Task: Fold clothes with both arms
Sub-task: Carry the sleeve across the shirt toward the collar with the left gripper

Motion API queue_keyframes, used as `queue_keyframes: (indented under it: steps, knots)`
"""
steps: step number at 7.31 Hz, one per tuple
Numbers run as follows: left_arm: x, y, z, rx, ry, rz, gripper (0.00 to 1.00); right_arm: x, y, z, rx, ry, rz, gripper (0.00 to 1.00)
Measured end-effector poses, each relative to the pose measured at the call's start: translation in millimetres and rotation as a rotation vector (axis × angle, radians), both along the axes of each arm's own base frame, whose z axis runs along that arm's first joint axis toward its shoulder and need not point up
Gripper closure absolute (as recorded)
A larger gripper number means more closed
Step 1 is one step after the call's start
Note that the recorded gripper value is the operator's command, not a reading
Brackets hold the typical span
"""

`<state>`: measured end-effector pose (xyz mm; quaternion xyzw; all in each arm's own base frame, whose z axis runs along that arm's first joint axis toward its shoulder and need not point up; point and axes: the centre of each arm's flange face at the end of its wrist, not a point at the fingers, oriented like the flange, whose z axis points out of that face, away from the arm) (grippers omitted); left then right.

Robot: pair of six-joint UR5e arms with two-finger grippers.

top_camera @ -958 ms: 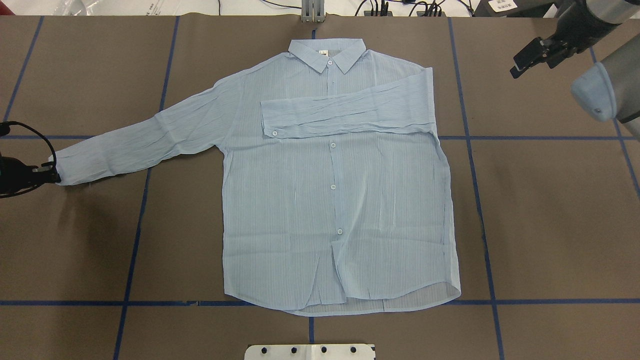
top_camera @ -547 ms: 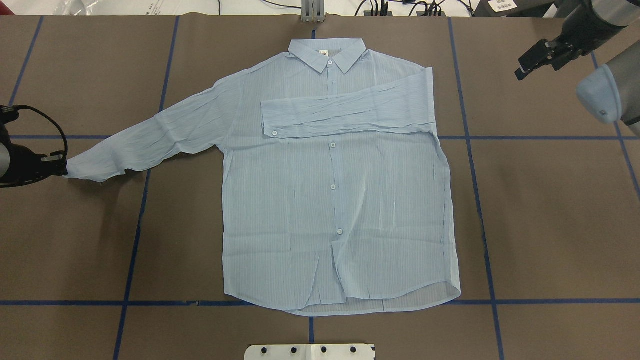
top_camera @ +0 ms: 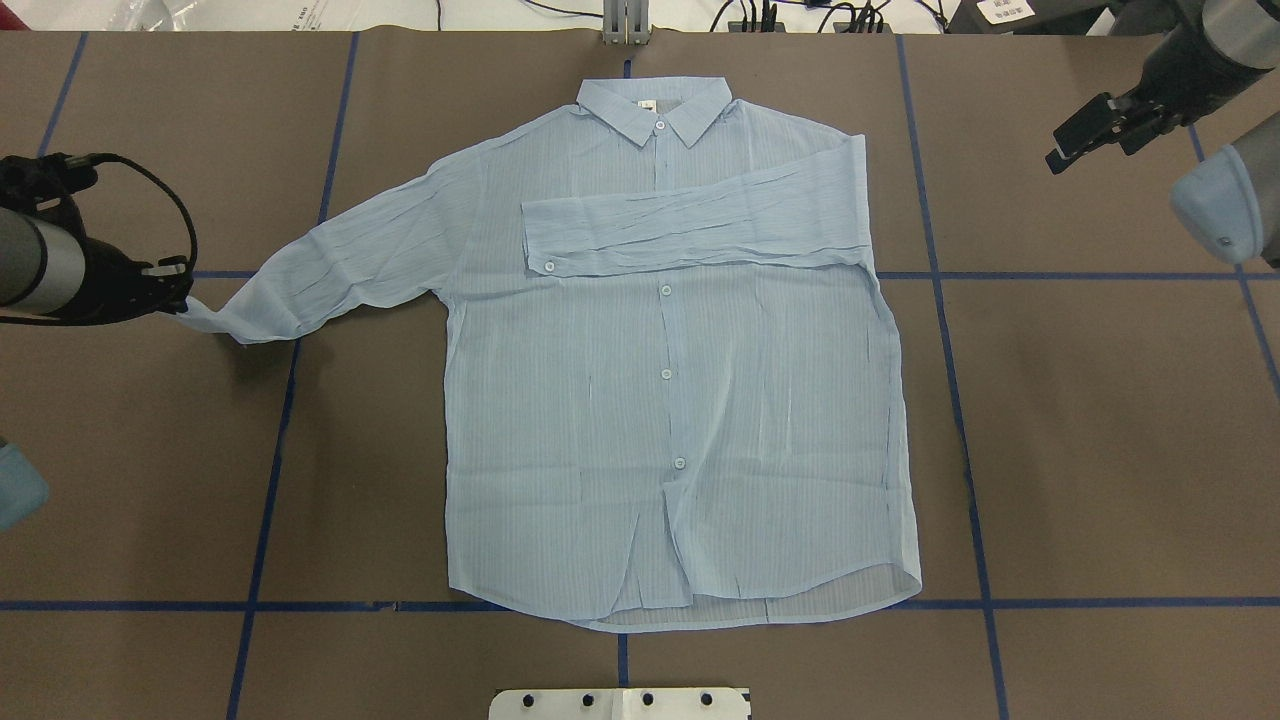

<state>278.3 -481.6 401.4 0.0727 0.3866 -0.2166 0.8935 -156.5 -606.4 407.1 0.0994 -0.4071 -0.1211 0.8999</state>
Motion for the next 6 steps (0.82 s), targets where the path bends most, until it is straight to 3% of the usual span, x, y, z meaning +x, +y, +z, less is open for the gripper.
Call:
queue_keyframes:
  steps: [3, 6]
  knots:
    - [53, -45, -121, -0.016, 0.029, -0.011, 1.00, 14, 32, -5, -0.021, 0.008, 0.003, 0.00]
    - [110, -90, -212, -0.058, 0.139, -0.099, 1.00, 23, 43, -18, -0.036, 0.009, 0.010, 0.00]
